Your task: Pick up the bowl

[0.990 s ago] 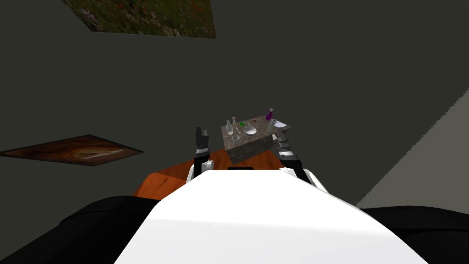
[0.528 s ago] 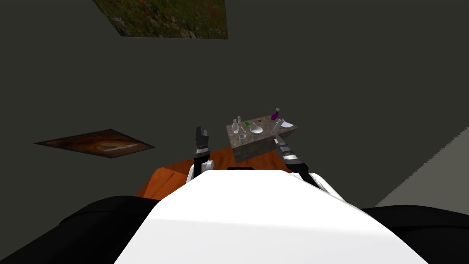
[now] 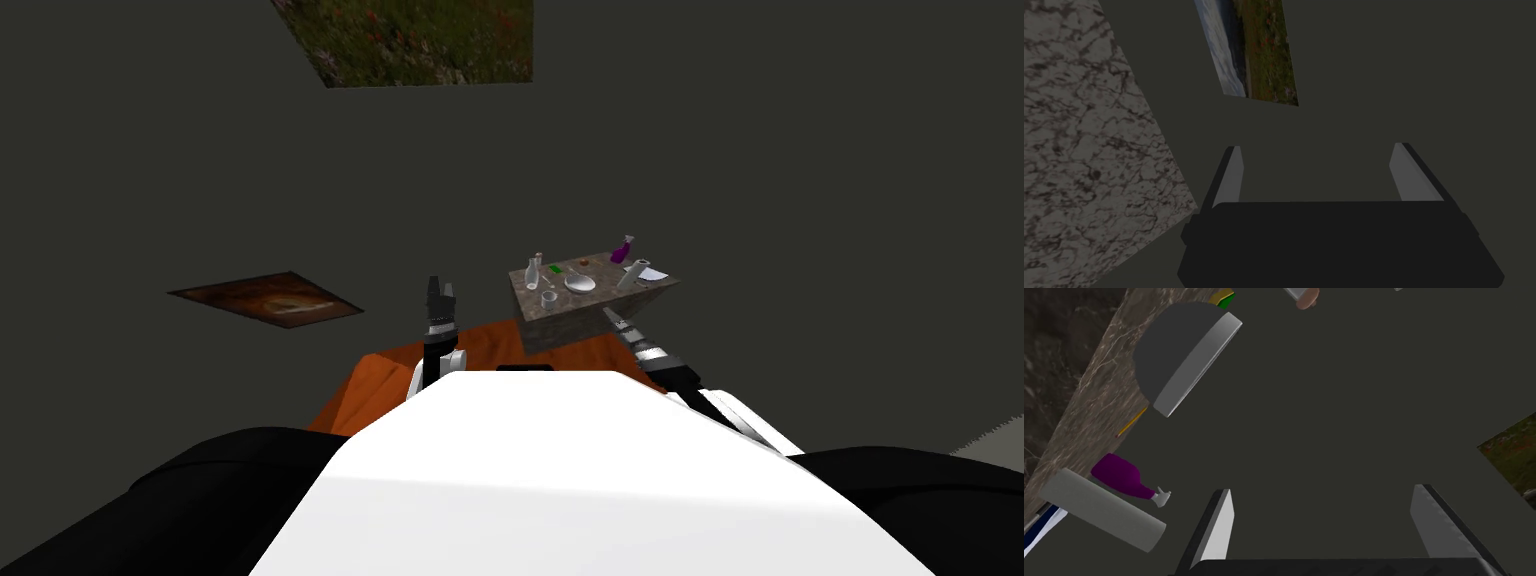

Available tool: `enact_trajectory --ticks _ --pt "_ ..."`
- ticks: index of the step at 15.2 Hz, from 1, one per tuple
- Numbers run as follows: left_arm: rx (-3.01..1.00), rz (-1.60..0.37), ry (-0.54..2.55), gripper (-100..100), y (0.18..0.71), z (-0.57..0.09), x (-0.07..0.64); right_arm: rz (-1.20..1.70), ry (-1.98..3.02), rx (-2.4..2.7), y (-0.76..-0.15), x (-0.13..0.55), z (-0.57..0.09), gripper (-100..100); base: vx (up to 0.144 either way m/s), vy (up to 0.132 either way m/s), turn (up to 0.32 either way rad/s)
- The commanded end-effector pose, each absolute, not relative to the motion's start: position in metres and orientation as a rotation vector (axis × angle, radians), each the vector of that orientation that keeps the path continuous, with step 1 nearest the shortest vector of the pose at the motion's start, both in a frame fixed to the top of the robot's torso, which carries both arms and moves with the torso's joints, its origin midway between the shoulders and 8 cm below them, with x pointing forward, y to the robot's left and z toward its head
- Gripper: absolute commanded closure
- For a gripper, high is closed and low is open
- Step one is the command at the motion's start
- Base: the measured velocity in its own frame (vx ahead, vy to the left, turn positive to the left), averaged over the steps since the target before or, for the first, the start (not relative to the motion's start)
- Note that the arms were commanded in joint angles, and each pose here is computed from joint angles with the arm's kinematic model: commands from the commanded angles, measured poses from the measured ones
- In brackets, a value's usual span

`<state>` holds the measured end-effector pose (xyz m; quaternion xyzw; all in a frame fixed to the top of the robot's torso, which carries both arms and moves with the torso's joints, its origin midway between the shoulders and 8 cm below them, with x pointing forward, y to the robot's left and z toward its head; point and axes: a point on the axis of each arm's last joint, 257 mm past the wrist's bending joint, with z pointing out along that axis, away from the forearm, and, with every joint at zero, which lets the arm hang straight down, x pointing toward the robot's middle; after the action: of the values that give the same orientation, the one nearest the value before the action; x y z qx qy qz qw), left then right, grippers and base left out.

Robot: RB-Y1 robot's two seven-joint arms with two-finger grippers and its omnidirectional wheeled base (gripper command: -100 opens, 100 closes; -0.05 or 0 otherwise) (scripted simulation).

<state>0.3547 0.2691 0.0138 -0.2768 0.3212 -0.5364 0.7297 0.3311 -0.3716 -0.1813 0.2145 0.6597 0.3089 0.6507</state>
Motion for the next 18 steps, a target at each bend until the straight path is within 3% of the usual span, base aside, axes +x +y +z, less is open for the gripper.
enact_trajectory --ticks 1,10,18 --pt "-0.610 -1.181 0.707 0 0.269 0.014 0.355 0.646 1.566 0.447 -0.384 0.319 -0.197 -100 0.014 0.187 0.118" --pt "-0.610 -1.181 0.707 0 0.269 0.014 0.355 0.384 1.848 0.272 -0.455 0.276 -0.250 -100 0.023 0.144 0.124" --pt "-0.610 -1.181 0.708 0 0.269 0.014 0.355 0.191 2.049 0.125 -0.515 0.238 -0.276 -100 0.044 0.091 0.092"
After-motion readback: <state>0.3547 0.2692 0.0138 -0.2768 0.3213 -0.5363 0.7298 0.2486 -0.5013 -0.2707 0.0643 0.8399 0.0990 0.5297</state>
